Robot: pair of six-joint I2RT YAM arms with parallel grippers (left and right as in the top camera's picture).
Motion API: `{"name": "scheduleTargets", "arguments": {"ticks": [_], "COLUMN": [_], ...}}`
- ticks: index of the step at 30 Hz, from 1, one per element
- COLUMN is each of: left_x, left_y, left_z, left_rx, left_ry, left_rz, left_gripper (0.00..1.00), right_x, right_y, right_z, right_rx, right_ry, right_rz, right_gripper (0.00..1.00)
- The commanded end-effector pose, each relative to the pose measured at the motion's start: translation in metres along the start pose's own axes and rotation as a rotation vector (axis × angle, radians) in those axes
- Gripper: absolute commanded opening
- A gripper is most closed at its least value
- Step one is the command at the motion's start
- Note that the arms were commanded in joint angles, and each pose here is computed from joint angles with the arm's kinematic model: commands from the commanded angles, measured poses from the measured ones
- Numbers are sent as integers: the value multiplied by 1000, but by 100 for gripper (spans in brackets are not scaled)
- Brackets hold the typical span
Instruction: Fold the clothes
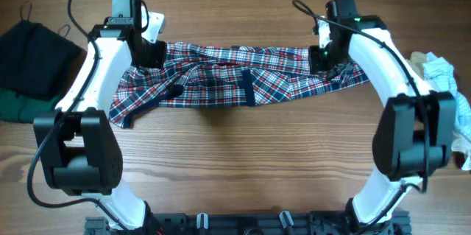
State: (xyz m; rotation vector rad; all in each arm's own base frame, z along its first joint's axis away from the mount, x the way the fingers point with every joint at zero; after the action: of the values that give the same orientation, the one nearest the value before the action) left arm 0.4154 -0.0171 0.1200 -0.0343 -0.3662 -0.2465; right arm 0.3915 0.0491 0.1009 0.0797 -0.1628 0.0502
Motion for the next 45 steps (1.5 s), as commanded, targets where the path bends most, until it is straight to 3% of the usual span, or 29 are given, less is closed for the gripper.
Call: {"name": "scheduleTargets", "arguments": {"ticks": [1,6,14,15,16,17,18,19,20,33,41,45], "left_x": [2,1,2,2,3,3,3,2,2,-32,-61,-62], "left_y": [7,7,7,6,6,7,6,6,6,-2,-8,11], "left_z": [10,10,10,10,10,10,10,10,10,6,-16,-18], "left_rx": [29,29,28,27,26,26,26,26,26,-10,-26,108], "left_ry": [-22,-18,-19,-19,-24,-25,-24,-23,-21,131,192,195], "left_rz": [-8,-8,-8,-8,-4,-4,-4,-4,-4,17,62,50], "left_gripper": [4,4,4,6,23,25,21,7,4,4,4,4], "right_x": [4,1,-13,-14,-13,-13,-13,-12,-12,-5,-7,-6], "right_y": [-21,-55,-68,-69,-71,-71,-71,-71,-71,-95,-94,-95], "right_z": [4,-3,-41,-47,-50,-53,-54,-55,-55,-53,-91,-95], "right_rx": [-41,-62,-121,-125,-127,-128,-129,-129,-130,-168,-136,-143], "right_ry": [-22,-37,-79,-95,-111,-123,-130,-137,-140,-185,-148,-150], "right_rz": [-32,-106,-103,-79,-76,-65,-64,-64,-64,-112,-111,-101], "right_gripper": [4,5,4,4,5,4,4,4,4,4,4,4]}}
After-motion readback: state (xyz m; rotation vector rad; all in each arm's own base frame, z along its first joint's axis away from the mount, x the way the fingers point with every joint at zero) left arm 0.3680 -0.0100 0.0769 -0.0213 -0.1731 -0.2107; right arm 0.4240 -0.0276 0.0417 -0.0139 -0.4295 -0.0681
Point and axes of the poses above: each gripper's point midway between its finger pads, its own z axis back along the fingers, its own y axis along the line the jaws close on, x = y × z, the point moved 4 cm from there along z, back along the fingers, and after that the axes turned 1 degree about -z, right-handed, at the moved point
